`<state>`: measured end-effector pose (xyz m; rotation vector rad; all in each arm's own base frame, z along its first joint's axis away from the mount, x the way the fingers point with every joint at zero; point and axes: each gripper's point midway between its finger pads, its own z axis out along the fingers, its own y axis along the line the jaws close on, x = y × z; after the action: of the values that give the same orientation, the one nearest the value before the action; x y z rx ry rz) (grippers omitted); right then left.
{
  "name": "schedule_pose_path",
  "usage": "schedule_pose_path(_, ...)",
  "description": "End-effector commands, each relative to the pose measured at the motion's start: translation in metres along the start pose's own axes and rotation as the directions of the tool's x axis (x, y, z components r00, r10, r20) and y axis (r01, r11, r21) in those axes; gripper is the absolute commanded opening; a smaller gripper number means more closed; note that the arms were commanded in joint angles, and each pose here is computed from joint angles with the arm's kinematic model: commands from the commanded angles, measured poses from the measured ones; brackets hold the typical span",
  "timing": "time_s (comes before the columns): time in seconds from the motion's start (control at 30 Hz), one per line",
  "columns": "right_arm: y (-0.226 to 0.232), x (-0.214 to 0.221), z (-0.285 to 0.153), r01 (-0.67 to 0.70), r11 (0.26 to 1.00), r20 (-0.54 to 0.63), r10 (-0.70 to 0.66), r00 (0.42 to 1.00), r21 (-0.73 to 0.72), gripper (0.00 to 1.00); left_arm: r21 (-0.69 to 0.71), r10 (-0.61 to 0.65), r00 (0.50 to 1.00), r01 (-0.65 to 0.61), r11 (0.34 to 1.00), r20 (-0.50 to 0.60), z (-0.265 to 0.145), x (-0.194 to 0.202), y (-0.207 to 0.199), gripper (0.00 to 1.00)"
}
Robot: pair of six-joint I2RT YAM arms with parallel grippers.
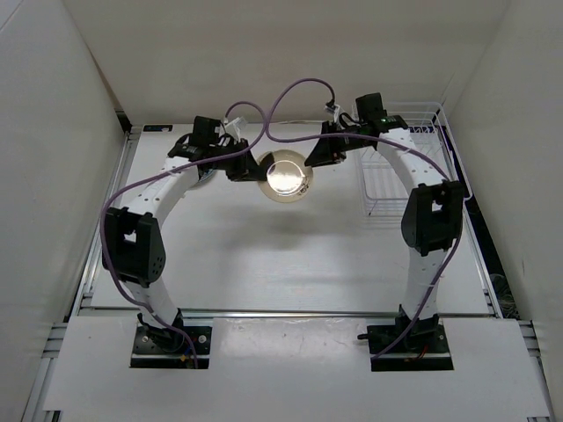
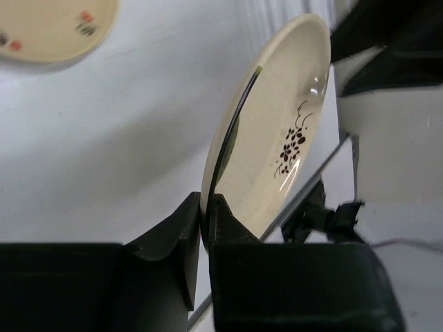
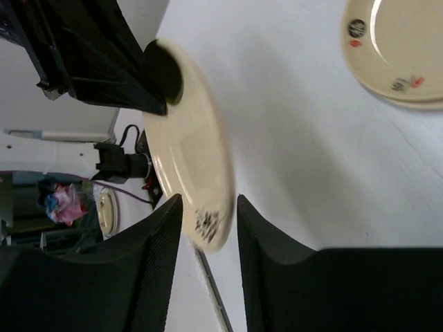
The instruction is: Unload the plates from the dish rack
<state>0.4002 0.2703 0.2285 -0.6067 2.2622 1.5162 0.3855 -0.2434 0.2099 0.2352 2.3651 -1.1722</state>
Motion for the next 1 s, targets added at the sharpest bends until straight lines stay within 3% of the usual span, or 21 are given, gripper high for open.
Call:
schedule_pose_path(0.0,0.005,-0.003,-0.028,0.033,0.995,0.050,-0.038,0.998,0.091,0.42,-0.115,-0.155,0.980,0.169,0.979,0.121,-0.007,-0.011,0.010,0.10)
schedule_pose_path(0.27,0.024,0.040,-0.061,-0.003,0.984,0.063,-0.008,0.998,0.176,0.51,-0.131,-0.311,0.935,0.334,0.933,0.171,0.012,-0.040,0.033,0.10)
schedule_pose_path(0.43,0.050,0.059,-0.077,0.021,0.980,0.080,-0.038,0.996,0.198,0.65,-0.137,-0.382,0.903,0.412,0.901,0.198,0.021,-0.059,0.058,0.10)
schedule_pose_path(0.5,0.057,0.074,-0.082,0.014,0.978,0.068,-0.029,0.997,0.210,0.78,-0.155,-0.406,0.891,0.438,0.885,0.203,0.030,-0.063,0.075,0.10)
schedule_pose_path(0.67,0.062,0.101,-0.090,0.021,0.973,0.056,-0.034,0.998,0.228,0.87,-0.139,-0.362,0.906,0.396,0.908,0.221,0.050,-0.090,0.087,0.10)
schedule_pose_path(0.97,0.057,0.115,-0.097,0.006,0.966,0.065,-0.024,0.998,0.257,0.89,-0.194,-0.248,0.934,0.301,0.934,0.255,0.074,-0.112,0.120,0.10)
